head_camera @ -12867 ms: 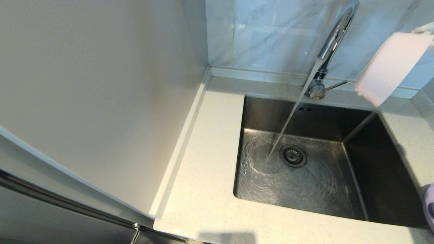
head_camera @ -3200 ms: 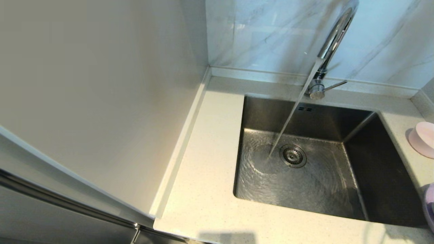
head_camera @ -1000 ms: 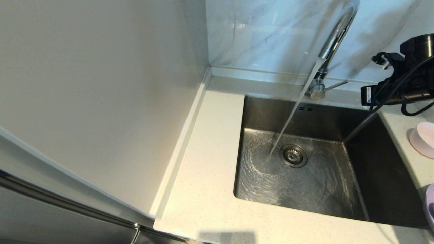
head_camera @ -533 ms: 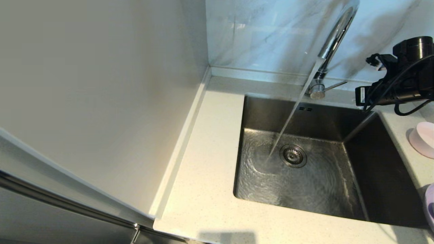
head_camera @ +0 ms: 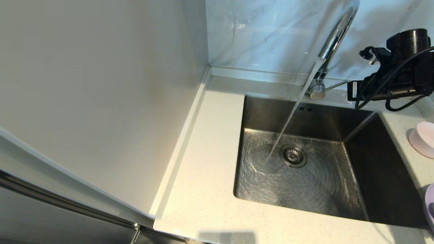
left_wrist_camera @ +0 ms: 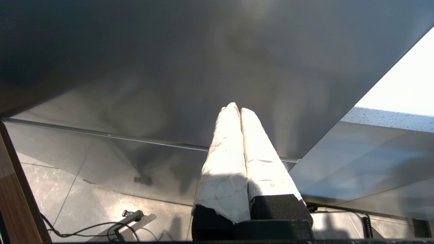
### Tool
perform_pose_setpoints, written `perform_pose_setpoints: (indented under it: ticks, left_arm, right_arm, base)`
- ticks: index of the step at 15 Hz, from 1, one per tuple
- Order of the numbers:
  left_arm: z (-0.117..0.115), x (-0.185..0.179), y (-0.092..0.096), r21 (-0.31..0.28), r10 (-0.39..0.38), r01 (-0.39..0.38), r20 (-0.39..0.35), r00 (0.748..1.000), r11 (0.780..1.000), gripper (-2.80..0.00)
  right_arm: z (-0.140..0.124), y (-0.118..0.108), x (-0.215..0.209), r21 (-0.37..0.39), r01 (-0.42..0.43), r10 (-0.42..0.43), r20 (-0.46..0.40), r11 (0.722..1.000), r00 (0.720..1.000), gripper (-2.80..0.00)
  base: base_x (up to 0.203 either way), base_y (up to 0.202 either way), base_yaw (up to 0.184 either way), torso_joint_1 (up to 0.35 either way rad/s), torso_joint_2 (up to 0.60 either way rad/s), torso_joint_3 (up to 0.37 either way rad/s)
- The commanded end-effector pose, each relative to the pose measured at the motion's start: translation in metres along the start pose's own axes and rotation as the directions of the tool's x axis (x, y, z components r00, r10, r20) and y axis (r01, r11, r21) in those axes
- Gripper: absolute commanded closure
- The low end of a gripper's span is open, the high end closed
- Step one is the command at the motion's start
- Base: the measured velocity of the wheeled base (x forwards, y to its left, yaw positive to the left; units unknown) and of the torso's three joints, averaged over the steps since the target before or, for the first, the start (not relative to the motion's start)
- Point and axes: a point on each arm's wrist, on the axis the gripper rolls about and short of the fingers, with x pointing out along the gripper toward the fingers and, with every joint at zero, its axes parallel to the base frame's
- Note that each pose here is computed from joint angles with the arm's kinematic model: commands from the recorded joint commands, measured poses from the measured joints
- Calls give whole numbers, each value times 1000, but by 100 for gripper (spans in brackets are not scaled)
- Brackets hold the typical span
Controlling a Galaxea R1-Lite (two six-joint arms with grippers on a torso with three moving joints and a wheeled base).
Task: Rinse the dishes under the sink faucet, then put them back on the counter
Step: Turn off the faucet
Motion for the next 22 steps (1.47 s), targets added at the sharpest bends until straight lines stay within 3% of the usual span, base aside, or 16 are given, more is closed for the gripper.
perform_pose_setpoints:
  ticks: [1,16,22]
  left_arm:
    - [0,0,0,0,1,-1,0,1000,1000,0]
    - [0,0,0,0,-1,1,0,1000,1000,0]
    - [0,0,0,0,0,0,0,1000,1000,0]
  right_arm:
    - [2,5,-4,-5,-11,11,9,1000,1000,0]
    - [7,11,19,6,-21,21,29,1000,999,0]
    - [13,10,28,5,-17,16,106,1000,994,0]
  base:
    - [0,0,0,0,0,0]
    - [0,0,0,0,0,0]
    - [0,0,0,0,0,0]
